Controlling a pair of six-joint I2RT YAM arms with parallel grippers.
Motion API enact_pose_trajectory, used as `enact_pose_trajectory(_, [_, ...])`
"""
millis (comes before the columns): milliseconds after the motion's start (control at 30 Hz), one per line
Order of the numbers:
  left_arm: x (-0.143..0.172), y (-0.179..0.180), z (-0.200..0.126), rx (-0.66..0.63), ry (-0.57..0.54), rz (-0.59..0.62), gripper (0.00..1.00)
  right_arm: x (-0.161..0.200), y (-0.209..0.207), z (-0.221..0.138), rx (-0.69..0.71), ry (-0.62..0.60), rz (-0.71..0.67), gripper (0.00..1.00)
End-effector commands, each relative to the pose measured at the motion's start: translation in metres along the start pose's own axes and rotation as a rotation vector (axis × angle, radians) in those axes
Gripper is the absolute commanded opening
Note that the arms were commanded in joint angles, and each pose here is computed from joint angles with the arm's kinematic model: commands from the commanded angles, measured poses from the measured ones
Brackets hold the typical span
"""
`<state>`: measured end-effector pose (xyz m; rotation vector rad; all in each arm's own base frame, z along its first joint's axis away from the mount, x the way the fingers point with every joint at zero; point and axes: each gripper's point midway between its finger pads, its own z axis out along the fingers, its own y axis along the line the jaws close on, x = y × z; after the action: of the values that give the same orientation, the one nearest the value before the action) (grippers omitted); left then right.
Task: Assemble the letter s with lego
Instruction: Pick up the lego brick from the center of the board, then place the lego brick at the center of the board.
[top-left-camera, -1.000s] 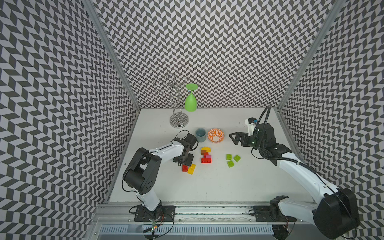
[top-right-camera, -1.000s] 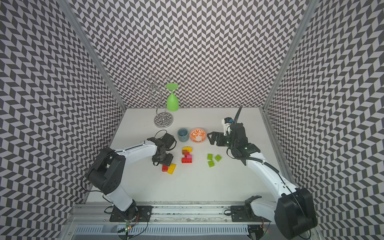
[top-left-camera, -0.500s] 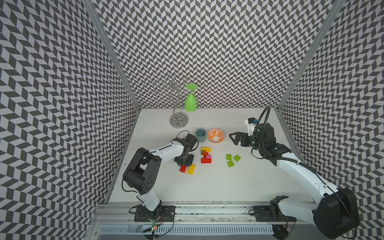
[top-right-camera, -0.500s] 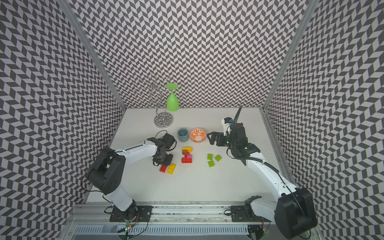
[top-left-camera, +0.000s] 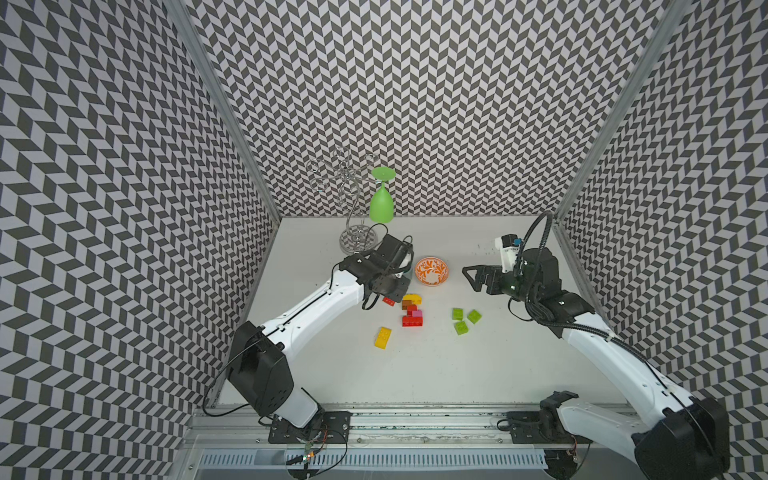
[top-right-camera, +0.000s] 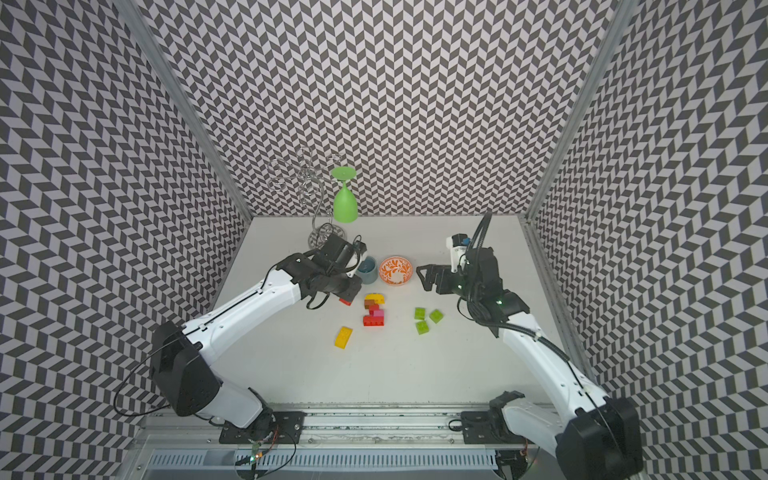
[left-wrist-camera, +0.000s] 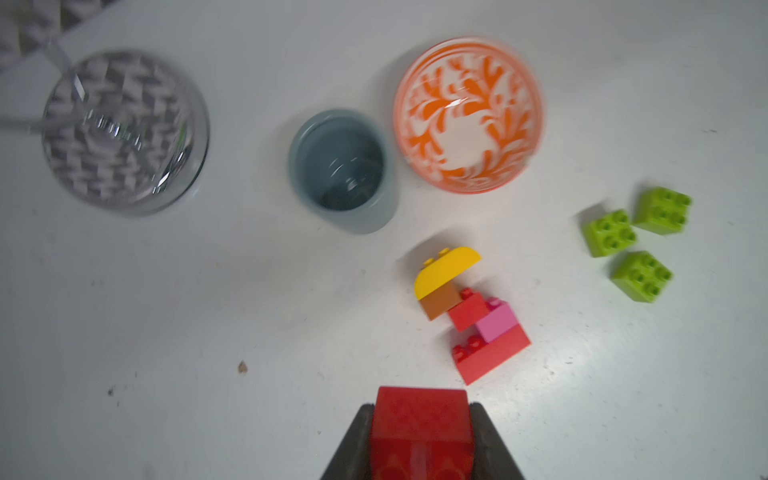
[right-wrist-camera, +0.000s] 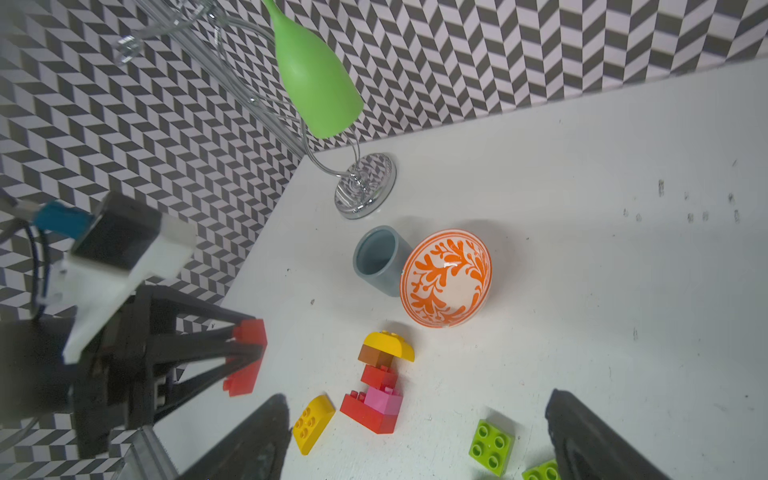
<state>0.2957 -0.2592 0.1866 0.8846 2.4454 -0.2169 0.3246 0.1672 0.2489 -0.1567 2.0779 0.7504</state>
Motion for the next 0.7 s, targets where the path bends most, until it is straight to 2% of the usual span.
enact_pose_trajectory(0, [0.029, -0.073, 0.013, 0.165, 0.066, 0.361, 0.0, -0.037, 0.018, -0.029, -0.02, -0.165, -0.116, 0.97])
enact_pose_trajectory(100, [0.053, -0.116, 0.028, 0.232, 0.083, 0.579, 0.0, -0.048, 0.023, -0.052, -0.01, -0.266, -0.191, 0.95])
enact_pose_trajectory(200, [0.067, -0.132, 0.044, 0.26, 0.11, 0.681, 0.0, -0.054, 0.03, -0.073, -0.014, -0.346, -0.251, 0.94])
enact_pose_trajectory(500, [0.089, -0.147, 0.094, 0.273, 0.236, 0.8, 0.0, -0.052, 0.027, -0.08, 0.017, -0.359, -0.281, 0.93])
enact_pose_trajectory(667, [0.097, -0.151, 0.107, 0.285, 0.276, 0.82, 0.01, -0.05, 0.023, -0.079, 0.037, -0.35, -0.281, 0.94])
